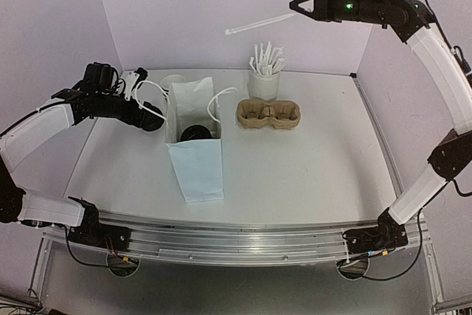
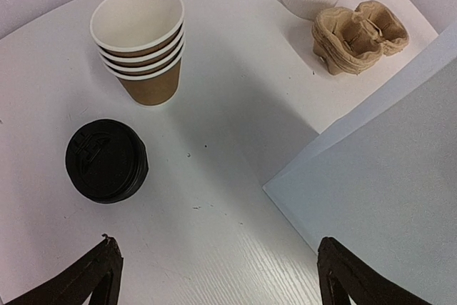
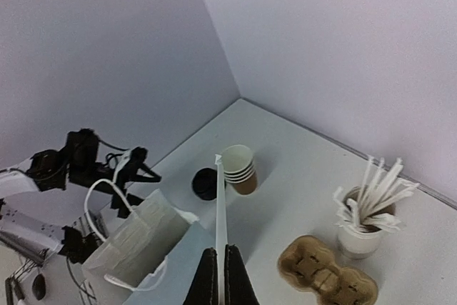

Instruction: Pack the takeout coffee

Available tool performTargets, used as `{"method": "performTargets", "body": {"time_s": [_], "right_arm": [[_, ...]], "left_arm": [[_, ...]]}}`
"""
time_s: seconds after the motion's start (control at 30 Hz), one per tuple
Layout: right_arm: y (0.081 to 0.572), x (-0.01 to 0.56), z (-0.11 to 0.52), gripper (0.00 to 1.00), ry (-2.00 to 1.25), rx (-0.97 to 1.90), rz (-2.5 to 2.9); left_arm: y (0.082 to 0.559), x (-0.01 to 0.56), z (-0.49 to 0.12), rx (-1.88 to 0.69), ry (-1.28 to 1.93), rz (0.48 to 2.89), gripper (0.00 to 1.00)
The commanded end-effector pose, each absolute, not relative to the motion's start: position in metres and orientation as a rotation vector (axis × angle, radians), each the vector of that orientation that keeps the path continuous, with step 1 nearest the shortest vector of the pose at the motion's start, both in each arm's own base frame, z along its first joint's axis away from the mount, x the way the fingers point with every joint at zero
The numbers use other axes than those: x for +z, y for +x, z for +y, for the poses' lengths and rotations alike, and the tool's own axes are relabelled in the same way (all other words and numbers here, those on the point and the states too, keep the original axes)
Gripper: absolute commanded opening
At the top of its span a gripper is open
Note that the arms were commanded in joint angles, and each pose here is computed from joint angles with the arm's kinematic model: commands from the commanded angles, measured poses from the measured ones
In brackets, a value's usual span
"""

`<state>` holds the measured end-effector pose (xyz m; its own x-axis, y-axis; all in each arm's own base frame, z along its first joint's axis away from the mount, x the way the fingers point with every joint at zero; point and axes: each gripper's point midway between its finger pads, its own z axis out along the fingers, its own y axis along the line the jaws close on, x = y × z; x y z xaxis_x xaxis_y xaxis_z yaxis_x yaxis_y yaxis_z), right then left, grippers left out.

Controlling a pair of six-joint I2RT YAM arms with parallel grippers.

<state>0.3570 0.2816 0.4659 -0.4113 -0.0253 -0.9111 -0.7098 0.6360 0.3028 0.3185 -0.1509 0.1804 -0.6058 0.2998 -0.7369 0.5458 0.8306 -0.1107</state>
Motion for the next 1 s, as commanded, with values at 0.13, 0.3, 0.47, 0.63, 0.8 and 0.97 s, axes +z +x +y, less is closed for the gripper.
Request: {"method": "performTargets", "body": {"time_s": [0.13, 0.3, 0.47, 0.63, 0.8, 0.97], "right_arm": [[0.257, 0.449, 0.352, 0.00, -0.999, 1.257, 1.890], [0.242, 0.395, 0.371, 0.00, -1.118, 1.152, 2.122], [0.252, 0.374, 0.371, 0.00, -1.116, 1.009, 2.228], [0.257, 0.373, 0.392, 0.00, -1.189, 0.976, 2.156], [0.268, 0.367, 0.410, 0.18, -1.186, 0.961, 2.132], [0.285, 0.380, 0.425, 0.87, -1.106, 0.980, 2.067]], "left_arm": [[0.321, 0.207, -0.154, -0.437, 0.624, 2.173, 0.95], [0.319, 0.207, -0.154, -0.439, 0.625, 2.171, 0.94], [0.319, 0.207, -0.154, -0.442, 0.626, 2.168, 0.94], [0.319, 0.207, -0.154, -0.444, 0.627, 2.167, 0.94], [0.319, 0.208, -0.154, -0.444, 0.625, 2.167, 0.94], [0.319, 0.207, -0.154, -0.445, 0.626, 2.171, 0.94]]}}
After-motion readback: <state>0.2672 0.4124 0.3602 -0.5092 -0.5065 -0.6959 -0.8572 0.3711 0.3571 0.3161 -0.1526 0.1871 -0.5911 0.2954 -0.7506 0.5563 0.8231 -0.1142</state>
